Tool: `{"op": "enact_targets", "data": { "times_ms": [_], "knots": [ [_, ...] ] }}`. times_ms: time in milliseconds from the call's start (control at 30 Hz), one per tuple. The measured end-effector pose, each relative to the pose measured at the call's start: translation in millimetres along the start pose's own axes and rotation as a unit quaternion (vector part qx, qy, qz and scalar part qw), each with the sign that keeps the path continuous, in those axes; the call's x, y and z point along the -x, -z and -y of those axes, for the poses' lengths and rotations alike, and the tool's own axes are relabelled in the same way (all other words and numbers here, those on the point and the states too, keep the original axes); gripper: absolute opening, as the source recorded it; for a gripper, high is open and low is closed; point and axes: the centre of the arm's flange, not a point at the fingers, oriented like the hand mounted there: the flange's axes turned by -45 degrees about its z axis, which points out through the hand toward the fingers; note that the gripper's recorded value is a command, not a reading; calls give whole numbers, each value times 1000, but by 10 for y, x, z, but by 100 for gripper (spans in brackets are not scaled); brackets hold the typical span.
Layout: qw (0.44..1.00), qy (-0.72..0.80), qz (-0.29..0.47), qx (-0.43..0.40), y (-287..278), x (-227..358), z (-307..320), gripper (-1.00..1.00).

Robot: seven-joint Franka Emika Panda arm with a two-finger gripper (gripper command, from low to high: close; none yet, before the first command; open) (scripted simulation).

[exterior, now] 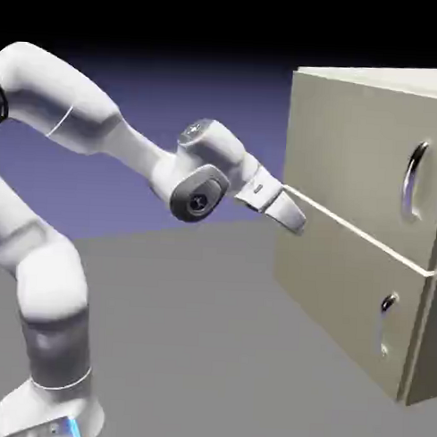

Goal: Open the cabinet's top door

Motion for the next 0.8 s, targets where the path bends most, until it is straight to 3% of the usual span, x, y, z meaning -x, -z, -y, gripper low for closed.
{"op": "enact_targets", "data": {
  "times_ms": [367,800],
  "knots": [
    [956,284,-77,12,474,-518,133,0],
    [811,560,-143,88,898,-852,5,0]
  ]
}}
